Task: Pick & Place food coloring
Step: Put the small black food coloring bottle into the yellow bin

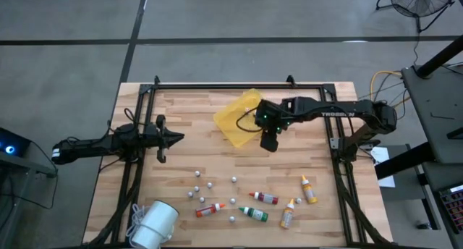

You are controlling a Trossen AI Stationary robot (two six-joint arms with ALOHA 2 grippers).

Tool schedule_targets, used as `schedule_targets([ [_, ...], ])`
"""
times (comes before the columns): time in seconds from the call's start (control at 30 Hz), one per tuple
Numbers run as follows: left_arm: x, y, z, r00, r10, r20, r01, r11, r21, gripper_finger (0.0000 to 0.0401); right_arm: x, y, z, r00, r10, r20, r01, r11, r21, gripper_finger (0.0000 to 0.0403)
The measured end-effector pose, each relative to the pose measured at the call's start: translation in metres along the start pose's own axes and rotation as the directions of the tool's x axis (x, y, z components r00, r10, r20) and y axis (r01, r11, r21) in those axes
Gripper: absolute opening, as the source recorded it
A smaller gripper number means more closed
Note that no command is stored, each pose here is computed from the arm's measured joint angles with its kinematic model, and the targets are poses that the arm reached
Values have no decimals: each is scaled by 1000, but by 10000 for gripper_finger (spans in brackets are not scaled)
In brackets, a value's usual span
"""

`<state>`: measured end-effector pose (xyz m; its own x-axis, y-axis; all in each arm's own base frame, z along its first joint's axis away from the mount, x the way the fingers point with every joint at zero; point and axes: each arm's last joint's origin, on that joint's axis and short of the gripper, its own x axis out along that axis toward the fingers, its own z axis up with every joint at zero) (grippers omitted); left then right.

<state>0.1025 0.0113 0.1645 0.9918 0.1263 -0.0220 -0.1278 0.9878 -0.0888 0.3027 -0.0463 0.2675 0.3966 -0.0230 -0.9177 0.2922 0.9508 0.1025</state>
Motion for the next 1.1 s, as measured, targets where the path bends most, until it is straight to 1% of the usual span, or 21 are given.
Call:
schedule_targets([
  [0.17,0,0,0,1000,0,0,0,1000,0,0,-1,19,-8,998,65,-17,-65,998,-8,149],
  [0.4,0,0,0,1000,0,0,0,1000,0,0,-16,36,-26,995,102,-1,-102,993,-58,151],
  [0.53,0,0,0,1000,0,0,0,1000,0,0,-22,37,-46,993,118,1,-118,989,-92,148],
  [0.73,0,0,0,1000,-1,0,1,1000,0,0,-28,39,-87,988,152,10,-148,977,-152,153],
  [0.93,0,0,0,1000,-1,0,1,1000,0,0,-41,49,-125,975,220,20,-207,943,-260,151],
  [1.1,0,0,0,1000,-1,0,1,1000,0,0,-54,59,-146,945,326,-8,-311,892,-330,154],
])
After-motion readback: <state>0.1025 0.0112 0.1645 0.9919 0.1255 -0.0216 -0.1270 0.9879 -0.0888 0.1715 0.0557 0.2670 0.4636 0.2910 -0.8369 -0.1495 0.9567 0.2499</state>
